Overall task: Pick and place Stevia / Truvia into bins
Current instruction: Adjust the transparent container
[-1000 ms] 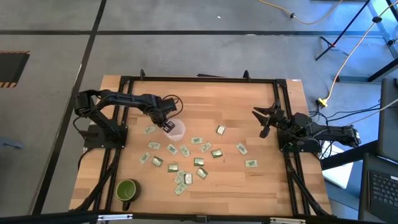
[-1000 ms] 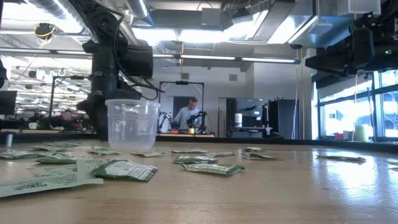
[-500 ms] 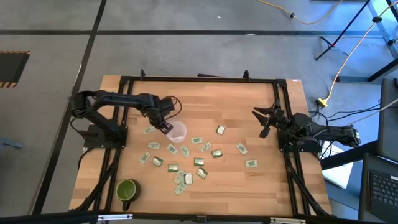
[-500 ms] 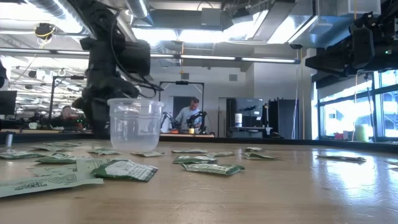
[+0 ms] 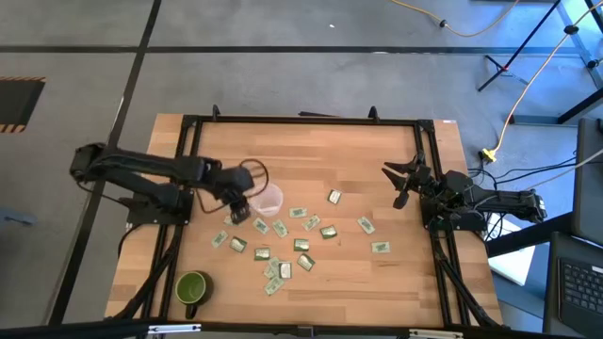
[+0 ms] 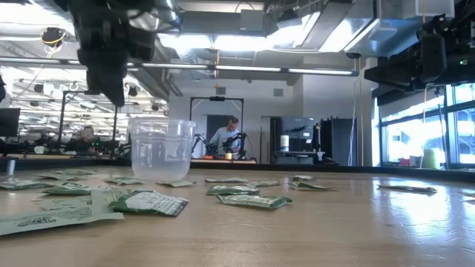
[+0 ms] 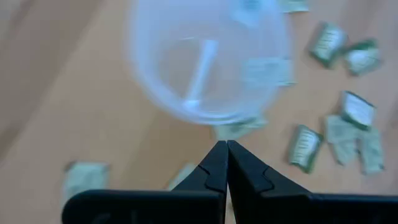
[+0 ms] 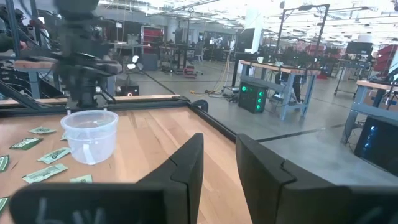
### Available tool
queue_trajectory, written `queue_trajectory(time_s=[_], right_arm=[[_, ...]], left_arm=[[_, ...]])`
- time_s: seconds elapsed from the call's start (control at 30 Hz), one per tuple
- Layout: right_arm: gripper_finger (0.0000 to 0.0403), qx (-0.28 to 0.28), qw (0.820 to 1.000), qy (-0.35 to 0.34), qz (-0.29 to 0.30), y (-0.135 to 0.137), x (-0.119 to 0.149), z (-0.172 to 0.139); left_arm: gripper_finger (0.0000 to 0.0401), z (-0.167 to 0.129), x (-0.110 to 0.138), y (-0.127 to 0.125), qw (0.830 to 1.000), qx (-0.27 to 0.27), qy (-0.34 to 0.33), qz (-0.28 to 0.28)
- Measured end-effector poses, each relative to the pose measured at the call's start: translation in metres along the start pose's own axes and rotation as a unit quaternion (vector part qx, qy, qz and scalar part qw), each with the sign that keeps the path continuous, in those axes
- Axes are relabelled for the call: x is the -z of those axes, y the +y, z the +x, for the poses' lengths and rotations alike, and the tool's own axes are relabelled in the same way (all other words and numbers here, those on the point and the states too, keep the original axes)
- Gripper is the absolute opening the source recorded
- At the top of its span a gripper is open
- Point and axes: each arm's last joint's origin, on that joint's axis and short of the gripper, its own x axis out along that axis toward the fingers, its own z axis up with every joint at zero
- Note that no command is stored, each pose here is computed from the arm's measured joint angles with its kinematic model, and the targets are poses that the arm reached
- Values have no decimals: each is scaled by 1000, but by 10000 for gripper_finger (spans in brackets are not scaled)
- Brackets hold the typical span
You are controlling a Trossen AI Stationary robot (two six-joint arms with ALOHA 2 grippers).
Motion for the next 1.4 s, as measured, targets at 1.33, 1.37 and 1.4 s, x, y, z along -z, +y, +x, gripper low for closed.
queue_trajectory(time_s=[1.33,1.37,1.4], right_arm=[[99,0,1000,0,-14,0,0,0],[99,0,1000,0,-14,0,0,0],[99,0,1000,0,-14,0,0,0]], left_arm=[[3,67,-13,-27,967,-197,-102,123],[3,67,-15,-25,967,-201,-101,123],[3,67,-16,-23,966,-204,-100,123]])
